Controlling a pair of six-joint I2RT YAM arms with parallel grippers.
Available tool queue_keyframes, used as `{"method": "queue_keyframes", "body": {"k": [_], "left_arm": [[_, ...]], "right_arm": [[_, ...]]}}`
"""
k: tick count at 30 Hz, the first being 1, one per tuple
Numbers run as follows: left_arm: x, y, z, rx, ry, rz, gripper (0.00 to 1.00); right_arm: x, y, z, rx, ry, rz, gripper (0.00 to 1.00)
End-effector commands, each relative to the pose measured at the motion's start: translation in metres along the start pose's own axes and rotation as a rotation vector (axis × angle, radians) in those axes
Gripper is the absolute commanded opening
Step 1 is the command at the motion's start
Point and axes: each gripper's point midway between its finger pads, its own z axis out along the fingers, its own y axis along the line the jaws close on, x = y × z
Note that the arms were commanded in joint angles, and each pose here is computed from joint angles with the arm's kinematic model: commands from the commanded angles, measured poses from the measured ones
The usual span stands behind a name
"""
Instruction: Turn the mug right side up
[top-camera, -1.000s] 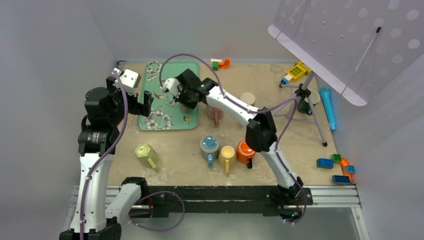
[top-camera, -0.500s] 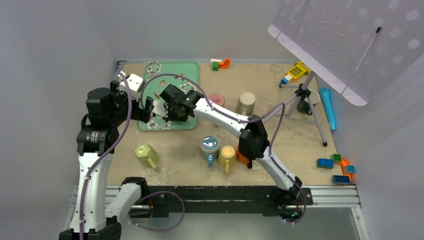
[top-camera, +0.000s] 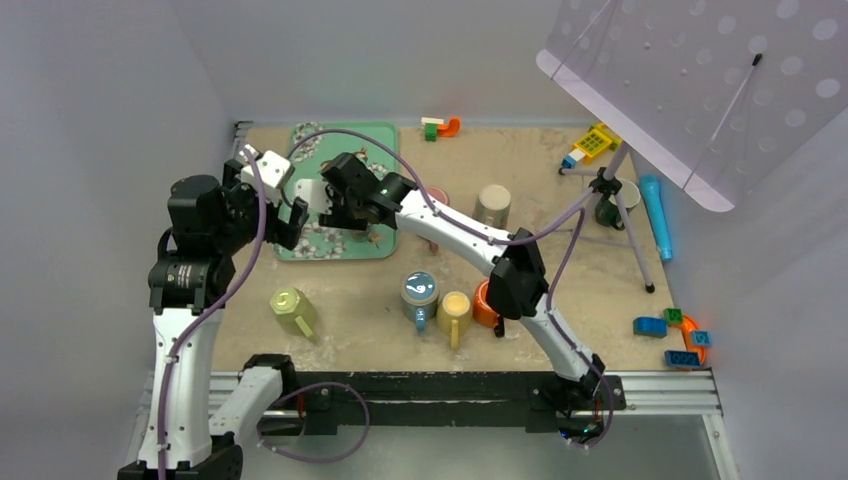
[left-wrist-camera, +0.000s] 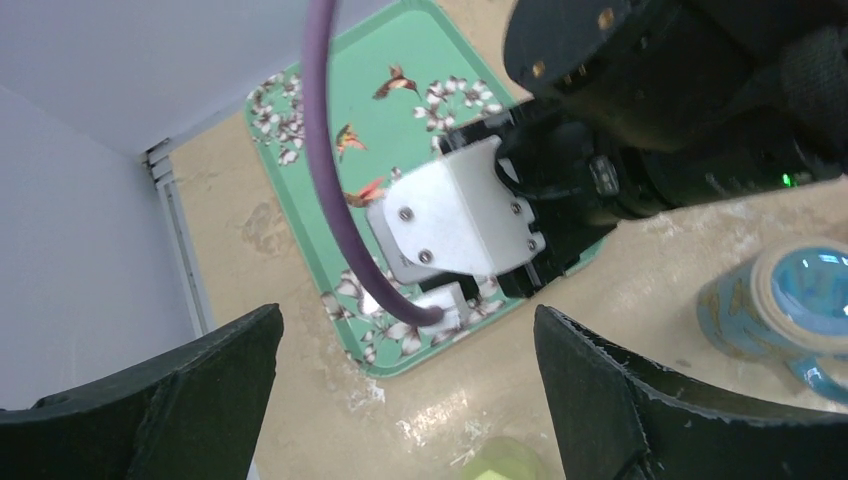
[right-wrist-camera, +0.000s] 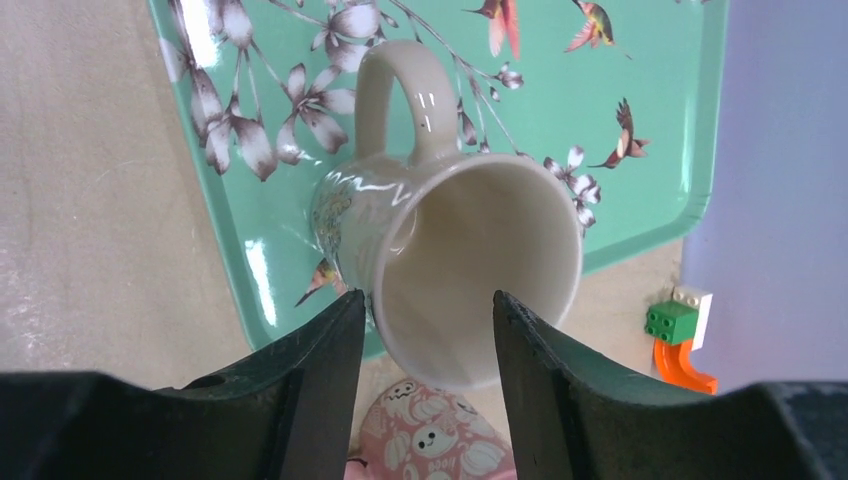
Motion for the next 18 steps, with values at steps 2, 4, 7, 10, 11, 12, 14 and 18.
{"method": "queue_keyframes", "body": {"k": [2,4,7,10,11,12,14,18], "left_arm": [[-0.003,-0.055,-0.035,0.330,-0.018,0.219,0.92],[0.009,-0.080,-0.057,0.490,0.003,0.319,0.88],[0.039,-0.100,-0.084,0.676,0.132,0.437,0.87],[0.096,-0.116,-0.092,0.882,0.341,0.577,0.83],[0.115,-0.119,-0.090,0.921,0.399,0.631,0.82],[0.132,-0.121,-0.087,0.948,0.435,0.698,0.82],[0.161,-0.127,-0.082,1.021,0.457,0.845,0.82],[0.199,-0.134,-0.074,1.146,0.423,1.042,0.83]], "right_arm": [[-0.049,-0.054,-0.092,0.182,-0.217,0.156,0.56],[-0.052,-0.066,-0.128,0.249,-0.299,0.229,0.65],[-0.037,-0.066,-0.168,0.274,-0.378,0.331,0.76],[-0.013,-0.069,-0.197,0.279,-0.411,0.436,0.76],[0.000,-0.071,-0.202,0.293,-0.404,0.469,0.76],[0.015,-0.077,-0.207,0.320,-0.391,0.502,0.76],[0.041,-0.081,-0.215,0.358,-0.372,0.561,0.76],[0.070,-0.077,-0.218,0.380,-0.367,0.604,0.76]]}}
